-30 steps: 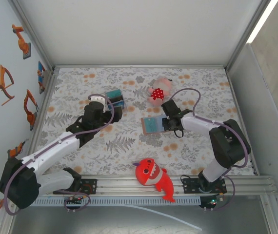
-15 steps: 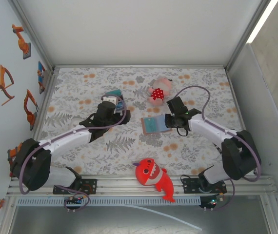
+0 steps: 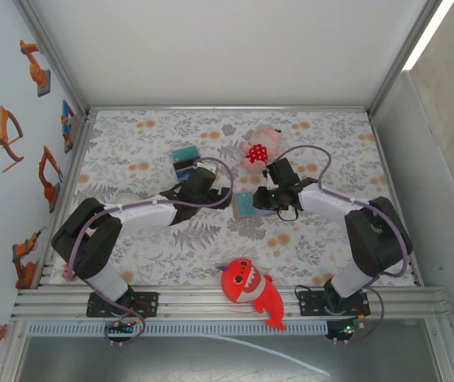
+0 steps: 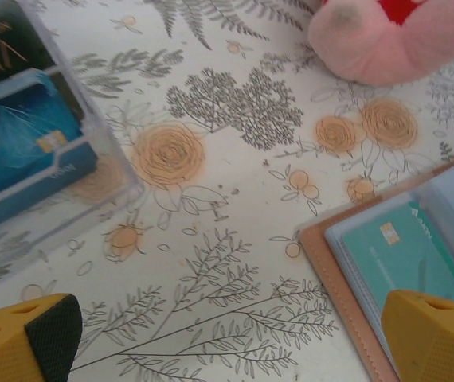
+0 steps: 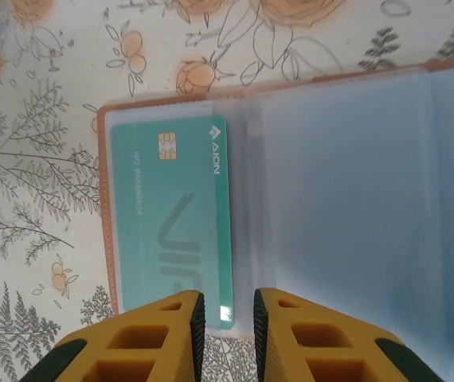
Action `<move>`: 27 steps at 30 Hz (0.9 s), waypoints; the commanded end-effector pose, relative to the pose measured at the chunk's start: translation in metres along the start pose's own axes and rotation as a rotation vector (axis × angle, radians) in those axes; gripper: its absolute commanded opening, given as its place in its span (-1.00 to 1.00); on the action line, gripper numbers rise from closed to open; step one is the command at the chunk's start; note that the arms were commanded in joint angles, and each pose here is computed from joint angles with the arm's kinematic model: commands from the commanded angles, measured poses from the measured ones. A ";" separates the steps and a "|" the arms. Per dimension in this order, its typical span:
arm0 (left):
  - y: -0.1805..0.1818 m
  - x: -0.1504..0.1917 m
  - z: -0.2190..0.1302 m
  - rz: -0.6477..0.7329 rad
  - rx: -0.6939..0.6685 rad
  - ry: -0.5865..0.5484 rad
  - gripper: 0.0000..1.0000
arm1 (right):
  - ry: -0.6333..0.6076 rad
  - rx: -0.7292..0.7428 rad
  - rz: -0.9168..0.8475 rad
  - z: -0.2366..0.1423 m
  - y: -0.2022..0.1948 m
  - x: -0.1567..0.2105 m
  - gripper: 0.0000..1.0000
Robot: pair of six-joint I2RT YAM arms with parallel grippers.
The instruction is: Take the credit cards out of the card holder
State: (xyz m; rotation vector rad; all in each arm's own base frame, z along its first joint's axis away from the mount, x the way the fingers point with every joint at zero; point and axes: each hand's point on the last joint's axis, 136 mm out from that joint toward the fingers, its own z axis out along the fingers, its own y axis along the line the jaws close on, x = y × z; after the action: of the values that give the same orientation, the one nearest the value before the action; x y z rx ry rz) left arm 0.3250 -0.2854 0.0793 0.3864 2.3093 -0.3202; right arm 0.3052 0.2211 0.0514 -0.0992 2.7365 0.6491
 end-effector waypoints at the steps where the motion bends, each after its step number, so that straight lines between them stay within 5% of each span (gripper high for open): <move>1: -0.009 0.000 0.006 0.052 -0.006 0.012 0.94 | 0.003 -0.061 0.004 0.005 0.012 -0.006 -0.53; 27: -0.018 0.038 0.031 0.174 -0.056 0.165 0.94 | 0.064 -0.029 0.014 0.026 0.000 0.003 -0.63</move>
State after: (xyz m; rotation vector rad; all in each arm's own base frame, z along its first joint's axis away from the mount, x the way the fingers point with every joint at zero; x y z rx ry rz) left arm 0.3153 -0.3101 0.0363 0.5555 2.4025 -0.2192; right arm 0.3054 0.2312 0.0279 -0.1107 2.7928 0.6956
